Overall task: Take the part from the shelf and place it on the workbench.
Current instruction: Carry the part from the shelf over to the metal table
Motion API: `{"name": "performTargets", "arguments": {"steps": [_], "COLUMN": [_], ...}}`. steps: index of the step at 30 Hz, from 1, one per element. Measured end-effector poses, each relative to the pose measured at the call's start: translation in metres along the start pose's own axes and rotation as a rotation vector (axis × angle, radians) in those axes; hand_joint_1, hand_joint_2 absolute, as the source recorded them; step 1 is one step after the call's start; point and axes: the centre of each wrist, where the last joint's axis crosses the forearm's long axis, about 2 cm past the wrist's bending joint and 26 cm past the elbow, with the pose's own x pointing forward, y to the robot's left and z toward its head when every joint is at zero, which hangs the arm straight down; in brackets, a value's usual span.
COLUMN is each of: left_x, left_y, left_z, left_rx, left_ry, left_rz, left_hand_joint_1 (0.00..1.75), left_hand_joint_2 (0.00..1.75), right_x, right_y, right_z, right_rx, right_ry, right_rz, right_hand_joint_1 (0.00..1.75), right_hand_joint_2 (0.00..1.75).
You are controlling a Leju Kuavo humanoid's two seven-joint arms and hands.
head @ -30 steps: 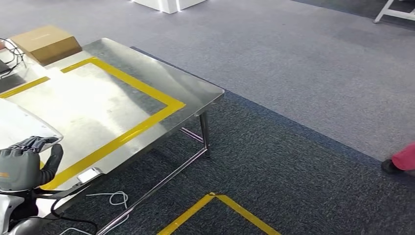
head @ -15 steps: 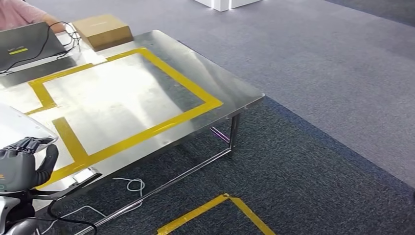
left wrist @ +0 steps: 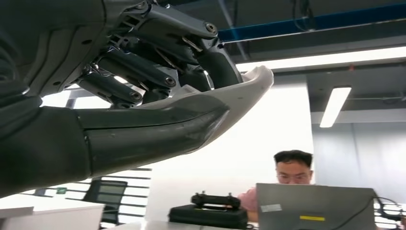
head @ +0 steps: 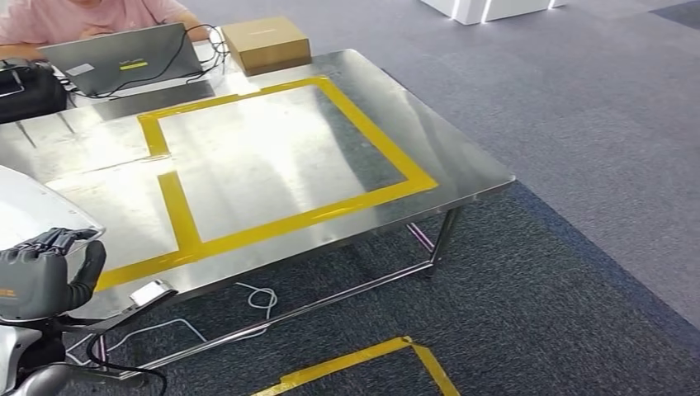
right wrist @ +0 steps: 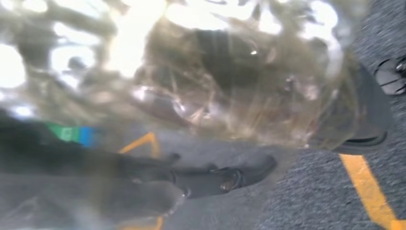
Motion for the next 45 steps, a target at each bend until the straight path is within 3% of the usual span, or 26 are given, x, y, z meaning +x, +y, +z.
{"name": "performTargets", "arguments": {"steps": [45], "left_x": [0.0045], "left_y": [-0.0040], "left_z": [-0.0074], "left_rx": [-0.003], "left_ry": [-0.027], "left_rz": [0.010], "left_hand_joint_1": [1.75], "left_hand_joint_2": [1.75], "right_x": [0.0011], "right_y": [-0.0009], "right_z": [-0.0005], "right_rx": [0.057], "right_ry": [0.003], "right_rz": [-0.060], "right_hand_joint_1": [0.00], "right_hand_joint_2": [0.00]}}
